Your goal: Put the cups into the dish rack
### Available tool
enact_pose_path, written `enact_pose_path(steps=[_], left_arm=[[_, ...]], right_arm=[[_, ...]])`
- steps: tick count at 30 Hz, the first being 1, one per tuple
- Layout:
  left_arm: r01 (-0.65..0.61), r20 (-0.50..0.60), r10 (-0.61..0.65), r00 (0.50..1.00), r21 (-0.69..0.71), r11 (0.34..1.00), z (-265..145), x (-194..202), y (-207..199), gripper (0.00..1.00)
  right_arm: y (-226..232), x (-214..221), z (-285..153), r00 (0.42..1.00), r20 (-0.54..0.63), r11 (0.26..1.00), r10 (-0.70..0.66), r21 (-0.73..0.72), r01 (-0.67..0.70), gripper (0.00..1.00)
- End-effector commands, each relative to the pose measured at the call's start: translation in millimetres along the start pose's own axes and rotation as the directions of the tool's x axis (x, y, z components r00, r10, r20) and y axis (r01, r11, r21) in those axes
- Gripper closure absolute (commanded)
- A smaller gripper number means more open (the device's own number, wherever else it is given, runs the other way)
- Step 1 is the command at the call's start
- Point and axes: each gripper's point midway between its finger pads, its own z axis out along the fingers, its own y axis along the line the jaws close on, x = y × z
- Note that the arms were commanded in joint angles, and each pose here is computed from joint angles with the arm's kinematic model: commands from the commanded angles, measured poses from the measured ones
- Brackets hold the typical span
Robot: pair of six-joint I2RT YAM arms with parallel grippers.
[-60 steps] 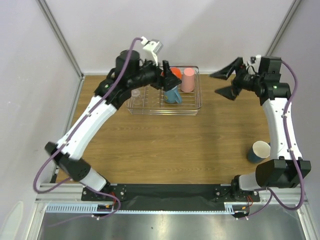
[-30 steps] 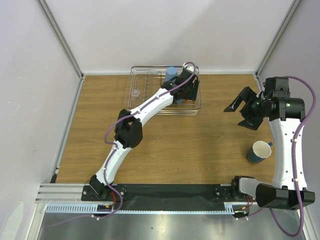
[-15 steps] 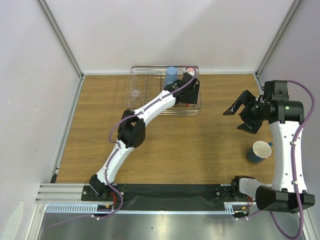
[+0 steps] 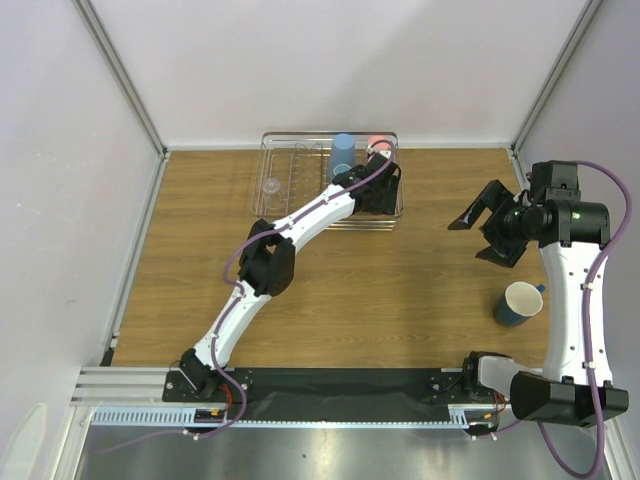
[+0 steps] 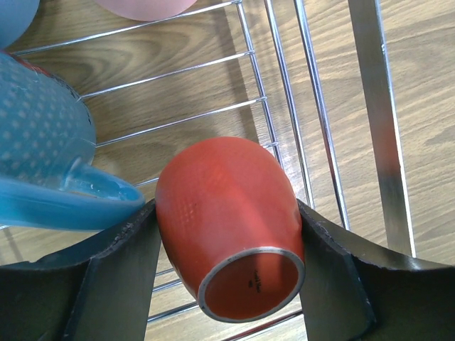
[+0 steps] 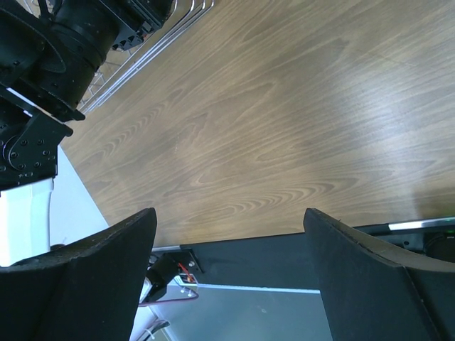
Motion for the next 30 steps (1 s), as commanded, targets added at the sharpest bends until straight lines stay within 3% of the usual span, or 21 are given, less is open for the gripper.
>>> enact_pose_path(steps=[1, 22, 30], left_arm=[[0.023, 0.042, -0.024, 0.999, 0.027, 0.999, -7, -16, -11, 1.00], [0.033, -0.004, -0.033, 0.999, 0.036, 0.999, 4, -1, -11, 0.96], [0.049, -0.018, -0.049, 0.999, 0.041, 0.998, 7, 4, -12, 0.88]], right_arm=[[-16, 29, -9, 0.994, -0.102, 0.998, 0.031, 0.057, -0.025, 0.09], [-11, 23, -6, 0.994, -0.107, 0.999, 0.034, 0.036, -0.030, 0.09], [-11, 20, -5, 0.994, -0.104, 0.999, 0.027, 0.035, -0.023, 0.09]])
